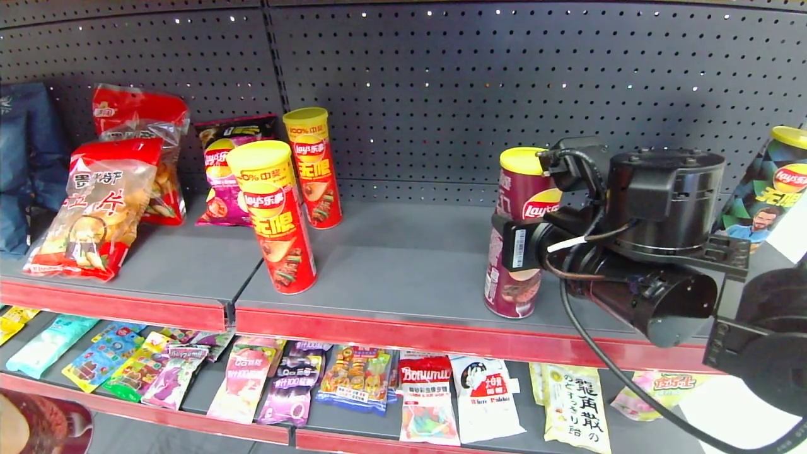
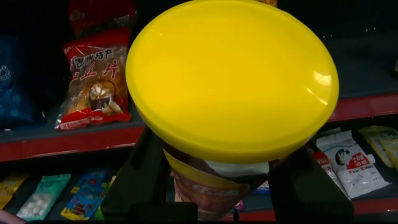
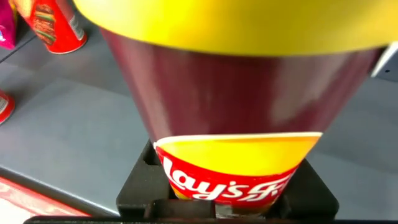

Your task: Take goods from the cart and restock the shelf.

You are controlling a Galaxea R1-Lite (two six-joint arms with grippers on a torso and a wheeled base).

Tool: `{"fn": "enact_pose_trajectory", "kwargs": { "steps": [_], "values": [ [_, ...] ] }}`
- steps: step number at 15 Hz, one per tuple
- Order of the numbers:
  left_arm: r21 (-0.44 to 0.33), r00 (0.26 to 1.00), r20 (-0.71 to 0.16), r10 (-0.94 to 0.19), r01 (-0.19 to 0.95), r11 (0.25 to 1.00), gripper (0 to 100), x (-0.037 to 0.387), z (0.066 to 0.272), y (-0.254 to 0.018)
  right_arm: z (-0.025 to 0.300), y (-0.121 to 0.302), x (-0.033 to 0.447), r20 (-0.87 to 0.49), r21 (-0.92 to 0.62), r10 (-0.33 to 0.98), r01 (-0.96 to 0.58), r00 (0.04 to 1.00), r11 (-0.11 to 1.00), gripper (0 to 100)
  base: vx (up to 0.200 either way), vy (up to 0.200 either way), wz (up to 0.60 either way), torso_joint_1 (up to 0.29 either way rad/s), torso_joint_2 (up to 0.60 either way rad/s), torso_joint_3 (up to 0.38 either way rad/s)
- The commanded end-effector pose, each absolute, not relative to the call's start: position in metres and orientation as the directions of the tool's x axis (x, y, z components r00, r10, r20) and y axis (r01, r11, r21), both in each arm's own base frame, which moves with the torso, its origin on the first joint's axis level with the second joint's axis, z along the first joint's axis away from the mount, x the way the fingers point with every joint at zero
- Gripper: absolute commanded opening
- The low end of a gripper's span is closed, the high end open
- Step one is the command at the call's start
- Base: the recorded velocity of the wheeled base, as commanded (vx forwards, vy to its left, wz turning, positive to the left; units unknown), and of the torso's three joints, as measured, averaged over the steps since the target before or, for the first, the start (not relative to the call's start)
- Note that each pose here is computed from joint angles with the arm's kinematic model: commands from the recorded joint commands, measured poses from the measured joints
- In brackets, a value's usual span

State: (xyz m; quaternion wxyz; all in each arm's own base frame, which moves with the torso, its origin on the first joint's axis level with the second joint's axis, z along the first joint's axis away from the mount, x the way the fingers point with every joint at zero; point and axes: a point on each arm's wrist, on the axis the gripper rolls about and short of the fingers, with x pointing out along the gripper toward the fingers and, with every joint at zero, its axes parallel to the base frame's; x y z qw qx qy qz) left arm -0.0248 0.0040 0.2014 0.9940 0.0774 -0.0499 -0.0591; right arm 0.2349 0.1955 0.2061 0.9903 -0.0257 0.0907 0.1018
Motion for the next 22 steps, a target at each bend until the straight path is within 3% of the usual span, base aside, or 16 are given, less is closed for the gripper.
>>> {"fn": "enact_pose_trajectory", "kwargs": {
  "steps": [1,4,13,22],
  "values": [
    [0.160,0.988,0.090,-0.125,0.109,0.981,0,-0.025,0.201,0.004,0.205,0.197,0.235,-0.188,-0.034,0.198,-0.208,0.962,0.978,0,0.000,0.000,0.00,0.000,0.00,0.000],
    [0.160,0.988,0.087,-0.125,0.110,0.981,0,-0.024,0.201,0.004,0.199,0.200,0.235,-0.205,-0.043,0.195,-0.208,0.959,0.977,0,0.000,0.000,0.00,0.000,0.00,0.000],
    [0.160,0.989,0.072,-0.128,0.115,0.980,0,-0.023,0.197,0.004,0.204,0.208,0.243,-0.159,-0.004,0.007,-0.007,0.987,1.000,0,0.000,0.000,0.00,0.000,0.00,0.000],
    [0.160,0.989,0.072,-0.128,0.115,0.980,0,-0.023,0.197,0.004,0.200,0.217,0.226,-0.168,-0.017,0.039,-0.043,0.985,0.999,0,0.000,0.000,0.00,0.000,0.00,0.000]
  ]
}}
